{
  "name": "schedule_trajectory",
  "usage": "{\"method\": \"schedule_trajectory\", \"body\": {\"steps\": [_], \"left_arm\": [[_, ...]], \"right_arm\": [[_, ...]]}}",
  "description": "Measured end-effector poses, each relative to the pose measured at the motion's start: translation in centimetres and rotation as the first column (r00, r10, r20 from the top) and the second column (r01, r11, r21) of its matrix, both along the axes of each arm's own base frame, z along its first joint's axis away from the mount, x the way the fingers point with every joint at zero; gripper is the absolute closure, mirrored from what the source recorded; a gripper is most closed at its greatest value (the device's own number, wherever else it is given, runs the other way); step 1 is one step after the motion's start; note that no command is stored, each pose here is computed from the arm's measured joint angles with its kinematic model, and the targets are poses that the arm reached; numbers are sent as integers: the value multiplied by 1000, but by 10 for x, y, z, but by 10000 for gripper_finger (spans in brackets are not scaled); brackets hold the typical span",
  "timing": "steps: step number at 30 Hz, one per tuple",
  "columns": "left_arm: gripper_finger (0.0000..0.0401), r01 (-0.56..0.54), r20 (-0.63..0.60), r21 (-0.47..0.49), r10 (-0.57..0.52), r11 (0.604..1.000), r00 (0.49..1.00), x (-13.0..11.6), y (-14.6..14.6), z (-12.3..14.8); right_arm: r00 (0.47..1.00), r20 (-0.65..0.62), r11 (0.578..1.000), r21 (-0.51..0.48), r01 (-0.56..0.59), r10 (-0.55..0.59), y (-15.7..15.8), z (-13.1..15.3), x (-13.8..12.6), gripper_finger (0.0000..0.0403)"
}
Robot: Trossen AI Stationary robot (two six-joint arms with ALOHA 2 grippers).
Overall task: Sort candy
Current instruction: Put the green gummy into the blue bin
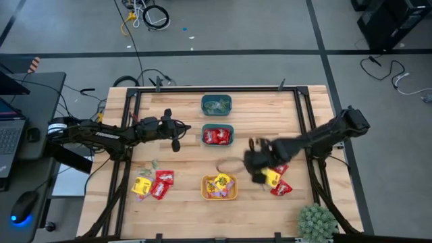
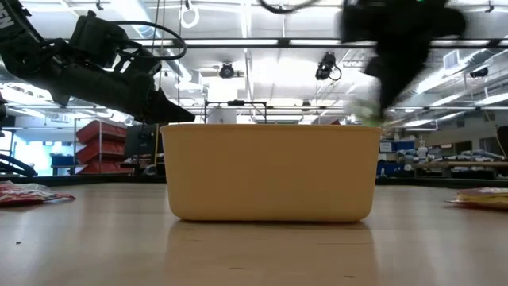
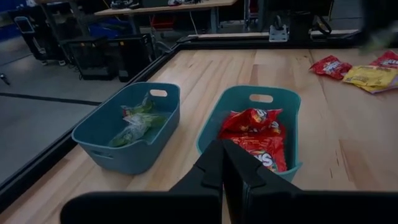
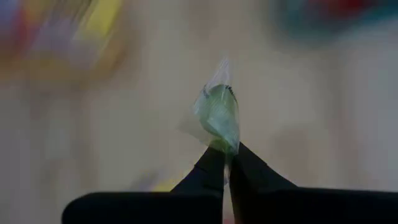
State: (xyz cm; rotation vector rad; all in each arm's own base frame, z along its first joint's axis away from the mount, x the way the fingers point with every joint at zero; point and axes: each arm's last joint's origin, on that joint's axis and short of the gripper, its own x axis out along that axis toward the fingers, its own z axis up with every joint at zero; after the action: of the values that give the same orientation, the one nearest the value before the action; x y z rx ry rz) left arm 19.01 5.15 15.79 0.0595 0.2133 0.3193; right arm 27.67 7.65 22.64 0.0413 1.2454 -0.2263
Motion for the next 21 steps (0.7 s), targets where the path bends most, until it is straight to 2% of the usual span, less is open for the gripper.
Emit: {"method": "schedule_trajectory", "body": {"steps": [2,5,9,15,21], "left_arm": [[398,0,1,0,0,1000,1000,0,0,0],[398,-1,3,-3,1,1000,1000,0,0,0],[398,-1,3,-3,1,1000,1000,0,0,0],[398,-1,2,-3,1,1000,1000,0,0,0],[398,-1,2,-3,1,1000,1000,0,0,0]], "right_arm": [[991,126,997,-61,47,-39,-22,15,18,398],[949,311,992,-95,86,-52,-62,33,42,392],[909,413,985,-126,114,-53,-126,37,56,395],[916,385,978,-120,173,-115,-209,6,58,398],[936,310,974,-94,204,-166,-259,-16,66,398]]}}
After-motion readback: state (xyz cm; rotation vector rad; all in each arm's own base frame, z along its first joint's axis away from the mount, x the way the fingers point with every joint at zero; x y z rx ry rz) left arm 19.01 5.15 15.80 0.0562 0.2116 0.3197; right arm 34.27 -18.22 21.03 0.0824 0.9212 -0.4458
